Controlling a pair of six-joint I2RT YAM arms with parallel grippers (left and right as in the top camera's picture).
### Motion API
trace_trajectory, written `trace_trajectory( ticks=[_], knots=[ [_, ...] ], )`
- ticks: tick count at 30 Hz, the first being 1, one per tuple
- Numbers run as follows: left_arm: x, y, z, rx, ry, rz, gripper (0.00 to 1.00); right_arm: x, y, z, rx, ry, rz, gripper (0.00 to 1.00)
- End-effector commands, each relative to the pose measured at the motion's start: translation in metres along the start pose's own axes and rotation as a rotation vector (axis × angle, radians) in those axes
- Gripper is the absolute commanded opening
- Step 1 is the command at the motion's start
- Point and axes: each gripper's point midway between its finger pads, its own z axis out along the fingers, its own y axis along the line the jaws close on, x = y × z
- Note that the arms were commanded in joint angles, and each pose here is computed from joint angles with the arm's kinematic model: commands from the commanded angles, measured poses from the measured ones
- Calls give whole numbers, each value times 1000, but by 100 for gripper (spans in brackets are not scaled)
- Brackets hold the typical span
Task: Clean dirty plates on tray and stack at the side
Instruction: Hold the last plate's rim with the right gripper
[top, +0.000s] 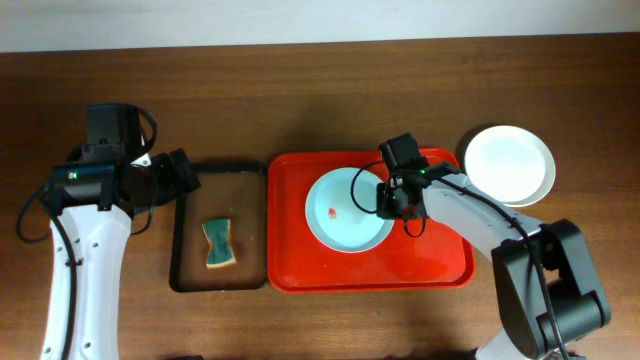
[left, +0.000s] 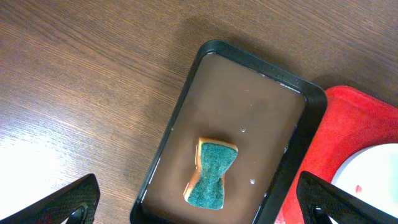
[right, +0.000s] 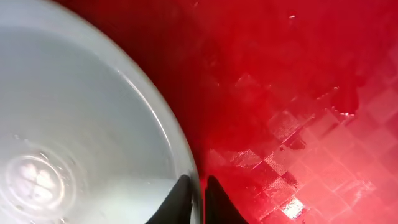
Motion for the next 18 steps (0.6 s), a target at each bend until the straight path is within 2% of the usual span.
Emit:
trace_trajectory(
  ticks=[1,6,18],
  knots=[
    [-2,2,-1,-7,-8,-18,99,9,5,5,-32,39,-9,4],
    [-2,2,-1,-7,-8,-18,99,30,21,1,-137,143,-2,4],
    [-6,1,-2,1,-27,-20,99,27,12,3,-84,120,-9,4]
  ],
)
